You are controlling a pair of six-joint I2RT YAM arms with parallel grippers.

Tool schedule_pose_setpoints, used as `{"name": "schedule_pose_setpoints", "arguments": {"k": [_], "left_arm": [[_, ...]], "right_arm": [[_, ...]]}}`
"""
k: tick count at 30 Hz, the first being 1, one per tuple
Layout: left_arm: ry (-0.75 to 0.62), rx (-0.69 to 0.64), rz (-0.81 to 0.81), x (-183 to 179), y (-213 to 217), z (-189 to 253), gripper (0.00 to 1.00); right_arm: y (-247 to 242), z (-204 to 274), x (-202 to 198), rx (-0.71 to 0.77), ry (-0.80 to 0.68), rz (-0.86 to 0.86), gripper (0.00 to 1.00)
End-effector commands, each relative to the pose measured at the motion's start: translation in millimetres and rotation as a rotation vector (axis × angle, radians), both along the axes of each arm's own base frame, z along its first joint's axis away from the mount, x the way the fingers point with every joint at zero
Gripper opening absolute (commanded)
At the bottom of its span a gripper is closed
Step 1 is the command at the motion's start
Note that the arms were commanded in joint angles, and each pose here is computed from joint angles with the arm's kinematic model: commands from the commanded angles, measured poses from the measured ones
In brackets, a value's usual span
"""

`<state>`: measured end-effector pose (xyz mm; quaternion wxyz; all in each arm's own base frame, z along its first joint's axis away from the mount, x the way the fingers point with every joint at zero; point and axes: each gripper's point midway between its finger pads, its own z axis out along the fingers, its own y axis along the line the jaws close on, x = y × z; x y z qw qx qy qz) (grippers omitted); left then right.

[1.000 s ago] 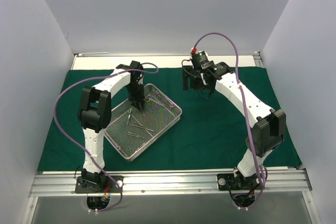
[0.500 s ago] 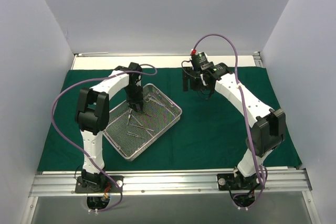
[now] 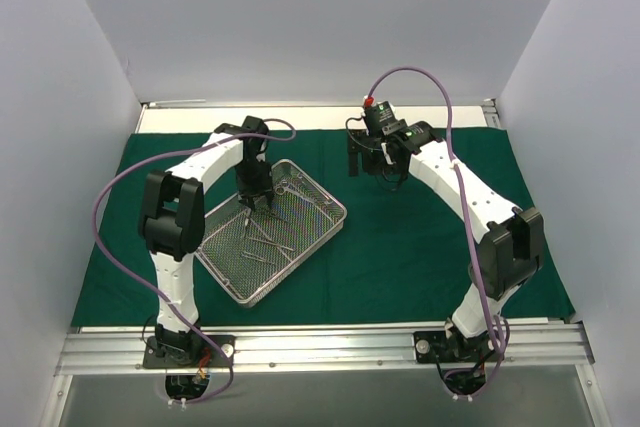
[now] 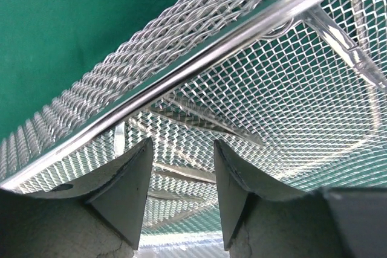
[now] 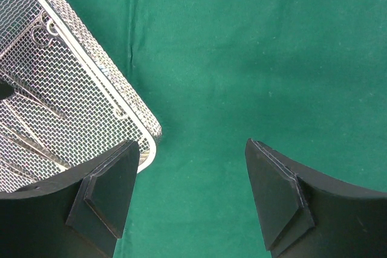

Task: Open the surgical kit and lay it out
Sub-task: Pick up the medical item from the container.

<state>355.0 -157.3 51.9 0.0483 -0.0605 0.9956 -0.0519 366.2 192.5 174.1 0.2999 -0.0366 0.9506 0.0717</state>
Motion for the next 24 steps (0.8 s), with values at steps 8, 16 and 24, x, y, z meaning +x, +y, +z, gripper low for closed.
{"name": "schedule_pose_setpoints", "arguments": {"k": [8, 16, 24], "left_arm": [[0.079, -0.049, 0.253, 16, -5, 26, 0.56], [0.119, -0.052, 0.375, 0, -14, -3, 0.48], [0.093, -0.009, 0.446, -5, -13, -8, 0.56]], "right_arm": [[-5, 18, -7, 0.028, -0.036, 0.001, 0.72], [-6, 17, -13, 0.031, -0.032, 0.013, 0.72], [-6, 6, -32, 0.077, -0.011, 0.028, 0.72]]}}
